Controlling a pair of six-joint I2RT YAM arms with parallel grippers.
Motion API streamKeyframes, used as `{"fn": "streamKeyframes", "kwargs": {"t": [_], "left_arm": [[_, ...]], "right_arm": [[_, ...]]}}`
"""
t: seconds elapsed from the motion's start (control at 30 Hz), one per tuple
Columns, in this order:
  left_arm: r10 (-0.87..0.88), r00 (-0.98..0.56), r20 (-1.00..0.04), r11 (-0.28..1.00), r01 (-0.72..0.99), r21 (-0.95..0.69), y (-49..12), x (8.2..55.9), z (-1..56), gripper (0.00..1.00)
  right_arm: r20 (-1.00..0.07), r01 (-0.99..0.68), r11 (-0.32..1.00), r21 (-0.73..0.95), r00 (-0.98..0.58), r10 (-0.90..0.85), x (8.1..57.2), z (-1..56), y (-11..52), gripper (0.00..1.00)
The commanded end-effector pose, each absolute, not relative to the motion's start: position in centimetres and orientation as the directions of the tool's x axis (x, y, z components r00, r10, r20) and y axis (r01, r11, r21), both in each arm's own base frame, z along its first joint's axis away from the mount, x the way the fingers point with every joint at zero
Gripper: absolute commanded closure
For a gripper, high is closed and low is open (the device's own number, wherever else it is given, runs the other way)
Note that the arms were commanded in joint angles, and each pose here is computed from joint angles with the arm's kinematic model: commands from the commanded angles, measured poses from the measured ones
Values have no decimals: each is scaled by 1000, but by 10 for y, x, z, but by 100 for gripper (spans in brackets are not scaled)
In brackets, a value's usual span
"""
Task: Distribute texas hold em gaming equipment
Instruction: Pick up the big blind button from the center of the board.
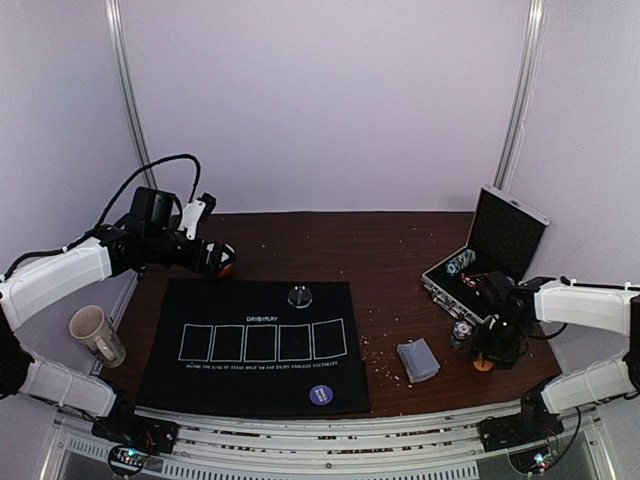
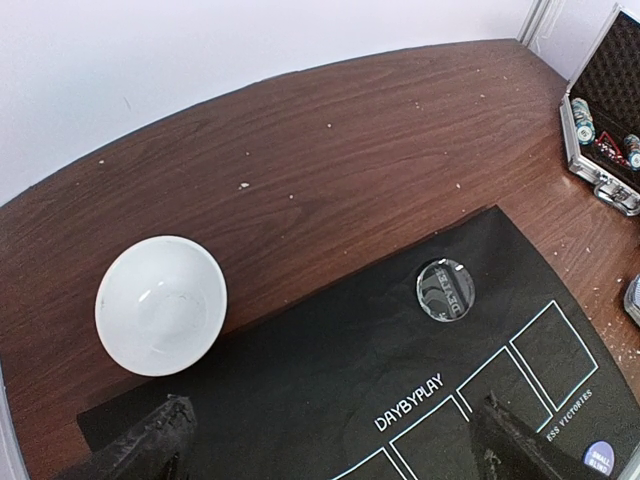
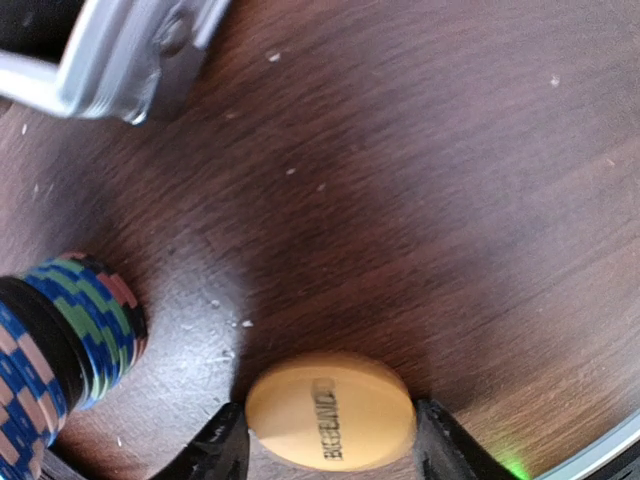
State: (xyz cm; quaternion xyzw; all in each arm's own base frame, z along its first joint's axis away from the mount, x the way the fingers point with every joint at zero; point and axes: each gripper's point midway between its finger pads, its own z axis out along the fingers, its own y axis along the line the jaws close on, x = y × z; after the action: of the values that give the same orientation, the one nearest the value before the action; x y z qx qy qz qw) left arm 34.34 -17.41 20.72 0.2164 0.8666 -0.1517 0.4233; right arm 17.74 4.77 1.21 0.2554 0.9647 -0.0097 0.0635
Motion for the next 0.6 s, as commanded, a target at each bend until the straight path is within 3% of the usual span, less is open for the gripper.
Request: {"fn": "streamKeyframes", "kwargs": {"t": [0.0,0.2,0.3,0.43,0.57], "left_arm": [[235,-493,-838,858,510,-60,-176,350,226,2],[234,-491,-839,856,514,-62,-177,351,227,2],[235,-489,-840,855,514,-60,-177,351,228,2],[235,-488,-841,855,515,-60,-177,351,228,2],[236,-488,-840,855,515,-59,-177,351,228,2]], "right_arm": [[-126,496,868,-23,-863,489,168,2,40,50],[-129,493,870,-25,-864,486,167,-1,39,51],[-119,492,870,-32,-866,486,166,-3,39,46],[-99,495,869,-29,-866,490,163,-5,41,61],[-91,513,858,17,-854,512,158,-2,47,61]]}}
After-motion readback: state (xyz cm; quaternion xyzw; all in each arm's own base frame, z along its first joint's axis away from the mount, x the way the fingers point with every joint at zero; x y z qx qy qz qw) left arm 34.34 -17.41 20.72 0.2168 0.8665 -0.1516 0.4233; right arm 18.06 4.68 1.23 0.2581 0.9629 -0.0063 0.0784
